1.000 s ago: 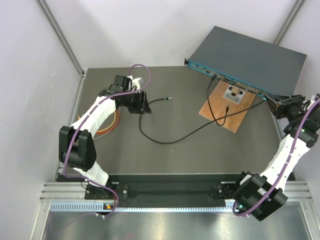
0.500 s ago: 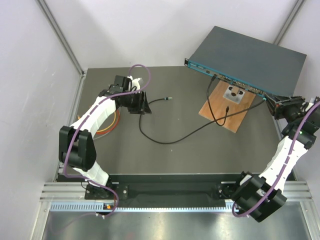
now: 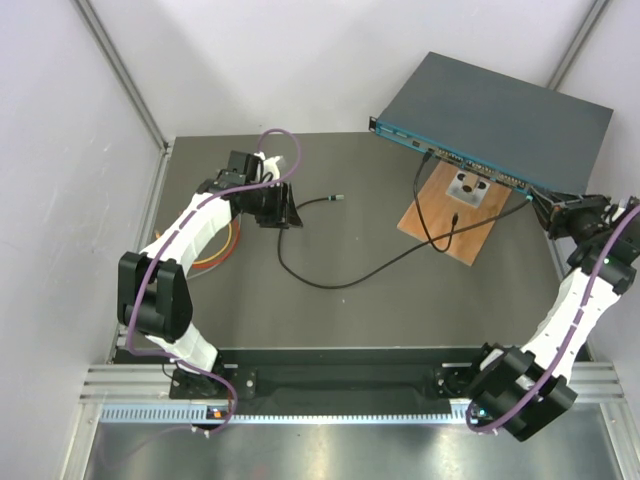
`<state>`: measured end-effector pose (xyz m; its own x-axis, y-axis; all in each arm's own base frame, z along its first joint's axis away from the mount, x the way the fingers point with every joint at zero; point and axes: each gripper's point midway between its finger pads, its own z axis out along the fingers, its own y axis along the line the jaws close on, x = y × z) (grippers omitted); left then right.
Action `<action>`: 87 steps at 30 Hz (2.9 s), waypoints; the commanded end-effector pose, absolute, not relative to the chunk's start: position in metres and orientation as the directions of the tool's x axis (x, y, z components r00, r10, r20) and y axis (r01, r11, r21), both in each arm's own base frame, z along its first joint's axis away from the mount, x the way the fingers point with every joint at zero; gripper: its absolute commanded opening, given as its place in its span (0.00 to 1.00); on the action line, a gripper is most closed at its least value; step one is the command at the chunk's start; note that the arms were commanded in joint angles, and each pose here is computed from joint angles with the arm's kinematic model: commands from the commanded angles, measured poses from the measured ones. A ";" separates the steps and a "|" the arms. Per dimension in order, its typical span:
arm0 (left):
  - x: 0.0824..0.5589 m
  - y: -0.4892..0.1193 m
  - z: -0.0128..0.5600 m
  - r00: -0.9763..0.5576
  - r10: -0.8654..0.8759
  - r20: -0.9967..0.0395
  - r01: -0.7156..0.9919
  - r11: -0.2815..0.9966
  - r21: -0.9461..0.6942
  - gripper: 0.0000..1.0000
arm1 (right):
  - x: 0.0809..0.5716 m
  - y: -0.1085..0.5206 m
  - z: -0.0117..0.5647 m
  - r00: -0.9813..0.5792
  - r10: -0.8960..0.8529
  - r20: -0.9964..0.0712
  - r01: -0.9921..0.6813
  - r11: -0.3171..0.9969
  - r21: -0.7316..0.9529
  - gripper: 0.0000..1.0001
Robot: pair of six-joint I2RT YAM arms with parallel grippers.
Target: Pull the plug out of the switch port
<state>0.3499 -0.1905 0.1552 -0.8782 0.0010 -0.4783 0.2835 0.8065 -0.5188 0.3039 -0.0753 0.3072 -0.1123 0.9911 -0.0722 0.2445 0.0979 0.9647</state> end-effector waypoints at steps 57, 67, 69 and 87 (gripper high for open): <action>0.290 -0.268 0.407 -0.557 -0.334 -0.761 0.702 0.301 -0.646 0.99 | 0.276 0.239 0.470 -0.841 0.288 -0.458 -0.353 0.351 0.868 0.00; 0.248 -0.310 0.414 -0.458 -0.240 -0.856 0.815 0.270 -0.512 0.99 | 0.270 0.260 0.514 -0.852 0.265 -0.451 -0.448 0.076 0.891 0.00; 0.245 -0.315 0.406 -0.475 -0.193 -0.859 0.811 0.284 -0.512 0.95 | 0.265 0.262 0.514 -0.860 0.247 -0.447 -0.447 0.057 0.892 0.00; 0.386 -0.120 0.310 -0.561 -0.341 -0.755 0.048 0.896 -0.441 0.00 | 0.285 0.211 0.432 -0.832 0.292 -0.471 -0.324 0.435 0.840 0.65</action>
<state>0.3751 -0.1473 0.3087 -0.5970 -0.3332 -0.7298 0.1362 0.8544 -0.5015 0.3029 0.2349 0.4359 -0.8801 0.3019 -0.3666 -0.2716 0.3132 0.9100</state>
